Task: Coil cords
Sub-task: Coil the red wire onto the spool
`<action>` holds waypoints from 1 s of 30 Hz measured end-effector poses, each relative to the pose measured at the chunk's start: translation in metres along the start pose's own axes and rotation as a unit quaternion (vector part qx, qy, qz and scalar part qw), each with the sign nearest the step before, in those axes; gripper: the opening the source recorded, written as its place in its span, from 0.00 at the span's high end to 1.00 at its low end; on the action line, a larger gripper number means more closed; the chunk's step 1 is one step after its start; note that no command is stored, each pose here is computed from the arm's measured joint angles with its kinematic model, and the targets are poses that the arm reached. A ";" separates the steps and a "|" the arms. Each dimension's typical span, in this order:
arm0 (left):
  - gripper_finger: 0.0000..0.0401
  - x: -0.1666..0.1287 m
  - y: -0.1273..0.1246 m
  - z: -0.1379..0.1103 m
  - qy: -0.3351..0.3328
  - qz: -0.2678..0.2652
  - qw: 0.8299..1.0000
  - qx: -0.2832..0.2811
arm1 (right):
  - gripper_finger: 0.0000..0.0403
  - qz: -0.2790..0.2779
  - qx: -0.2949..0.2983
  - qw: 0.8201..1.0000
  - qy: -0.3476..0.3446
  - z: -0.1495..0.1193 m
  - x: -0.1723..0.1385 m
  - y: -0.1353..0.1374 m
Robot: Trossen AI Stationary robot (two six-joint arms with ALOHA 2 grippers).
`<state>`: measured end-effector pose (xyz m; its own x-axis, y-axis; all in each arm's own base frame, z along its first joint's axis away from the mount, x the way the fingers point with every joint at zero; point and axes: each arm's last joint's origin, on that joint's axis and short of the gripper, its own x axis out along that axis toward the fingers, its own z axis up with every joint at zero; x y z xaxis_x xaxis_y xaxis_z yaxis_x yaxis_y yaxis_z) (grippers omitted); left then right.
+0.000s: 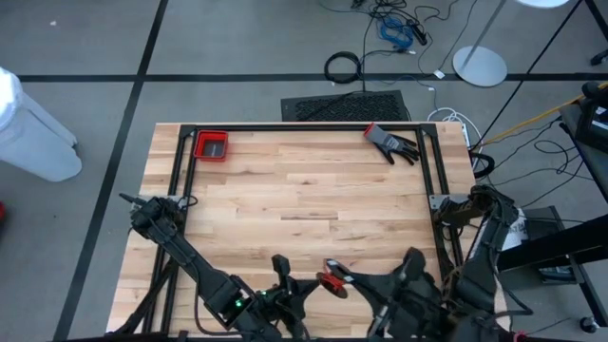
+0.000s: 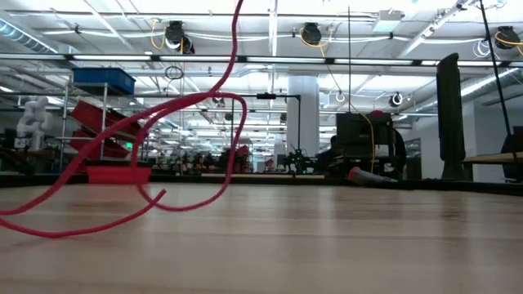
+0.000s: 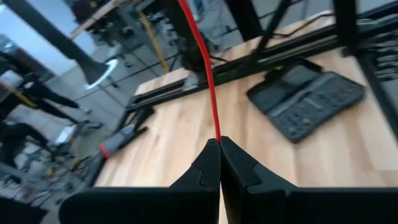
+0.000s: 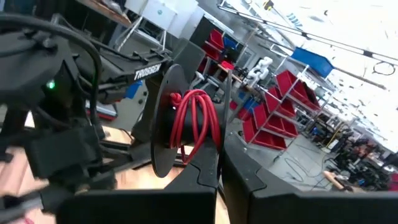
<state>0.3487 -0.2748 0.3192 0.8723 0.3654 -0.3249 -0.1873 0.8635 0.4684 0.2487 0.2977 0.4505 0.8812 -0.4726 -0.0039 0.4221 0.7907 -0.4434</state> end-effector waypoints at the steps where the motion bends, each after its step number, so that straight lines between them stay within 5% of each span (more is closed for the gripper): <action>1: 1.00 0.002 0.001 0.000 0.001 0.004 1.000 -0.001 | 1.00 -0.003 0.000 1.000 0.002 -0.001 0.003 0.001; 18: 1.00 -0.005 -0.003 0.011 -0.038 0.003 0.999 -0.005 | 1.00 -0.070 -0.078 0.993 0.053 -0.032 0.076 0.029; 30: 1.00 -0.055 0.000 0.022 -0.069 0.074 0.995 0.017 | 1.00 -0.045 -0.100 0.992 0.065 -0.046 0.090 0.030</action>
<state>0.3104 -0.3026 0.3553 0.8908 0.4338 -0.1351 -0.3048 0.7910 0.5305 0.3311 0.2609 0.3956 0.8012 -0.5947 -0.0662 0.4358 0.6558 -0.6164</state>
